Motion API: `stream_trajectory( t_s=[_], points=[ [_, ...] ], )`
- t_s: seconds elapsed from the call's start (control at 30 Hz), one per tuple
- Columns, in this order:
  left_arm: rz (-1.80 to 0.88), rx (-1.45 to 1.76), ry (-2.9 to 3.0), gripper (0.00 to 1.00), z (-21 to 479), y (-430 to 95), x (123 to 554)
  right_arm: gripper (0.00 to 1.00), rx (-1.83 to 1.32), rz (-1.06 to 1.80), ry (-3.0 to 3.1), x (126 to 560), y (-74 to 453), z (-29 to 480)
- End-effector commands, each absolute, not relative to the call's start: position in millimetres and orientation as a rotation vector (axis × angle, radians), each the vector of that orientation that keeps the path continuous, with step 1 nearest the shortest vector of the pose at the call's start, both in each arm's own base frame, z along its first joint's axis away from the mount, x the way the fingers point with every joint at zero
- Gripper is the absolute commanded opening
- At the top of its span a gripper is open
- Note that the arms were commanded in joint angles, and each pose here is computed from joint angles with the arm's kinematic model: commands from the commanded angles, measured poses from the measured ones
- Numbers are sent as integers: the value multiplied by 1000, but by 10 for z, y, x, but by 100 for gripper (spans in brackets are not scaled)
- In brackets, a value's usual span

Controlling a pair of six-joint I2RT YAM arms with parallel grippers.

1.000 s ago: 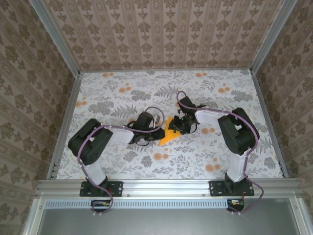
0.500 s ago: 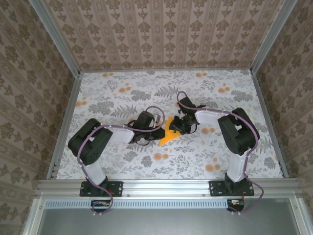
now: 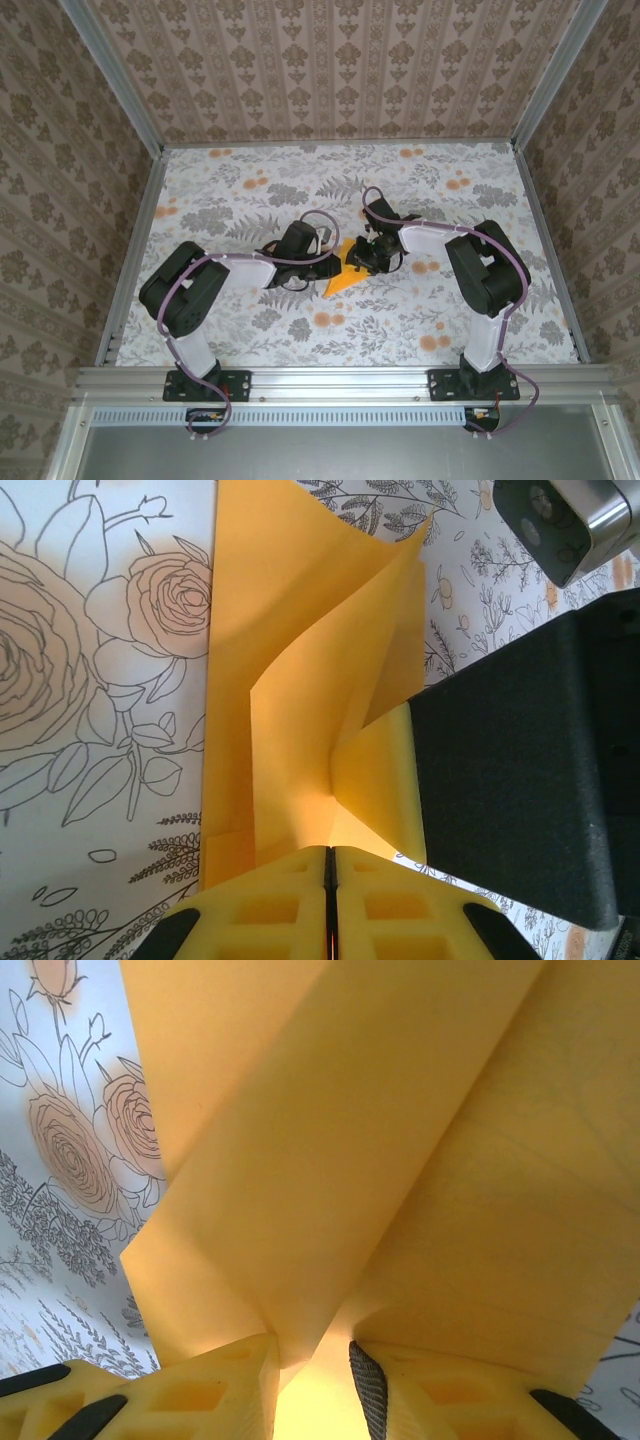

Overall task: Fold a paper plane with a square sheet of paper (pick it up from the middle)
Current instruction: Fourth fold the wing at the center of the table.

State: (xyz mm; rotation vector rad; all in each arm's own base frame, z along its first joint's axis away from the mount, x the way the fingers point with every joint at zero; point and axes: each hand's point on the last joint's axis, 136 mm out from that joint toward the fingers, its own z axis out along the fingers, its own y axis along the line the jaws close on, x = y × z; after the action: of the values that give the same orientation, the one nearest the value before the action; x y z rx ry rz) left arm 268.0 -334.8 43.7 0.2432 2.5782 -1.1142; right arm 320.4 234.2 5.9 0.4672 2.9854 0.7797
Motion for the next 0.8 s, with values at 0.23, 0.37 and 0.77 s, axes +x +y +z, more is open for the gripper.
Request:
stream_trajectory(
  t_s=[0.23, 0.37, 0.77],
  points=[
    [-1074, 273, 2623, 7, 286, -3344, 2670, 30, 678, 202, 3195, 2574, 1615, -718],
    [-1066, 271, 2631, 7, 257, -3337, 2668, 29, 681, 194, 3196, 2558, 1602, -723],
    [-1030, 266, 2636, 7, 244, -3292, 2695, 29, 688, 172, 3201, 2519, 1568, -758]
  ],
)
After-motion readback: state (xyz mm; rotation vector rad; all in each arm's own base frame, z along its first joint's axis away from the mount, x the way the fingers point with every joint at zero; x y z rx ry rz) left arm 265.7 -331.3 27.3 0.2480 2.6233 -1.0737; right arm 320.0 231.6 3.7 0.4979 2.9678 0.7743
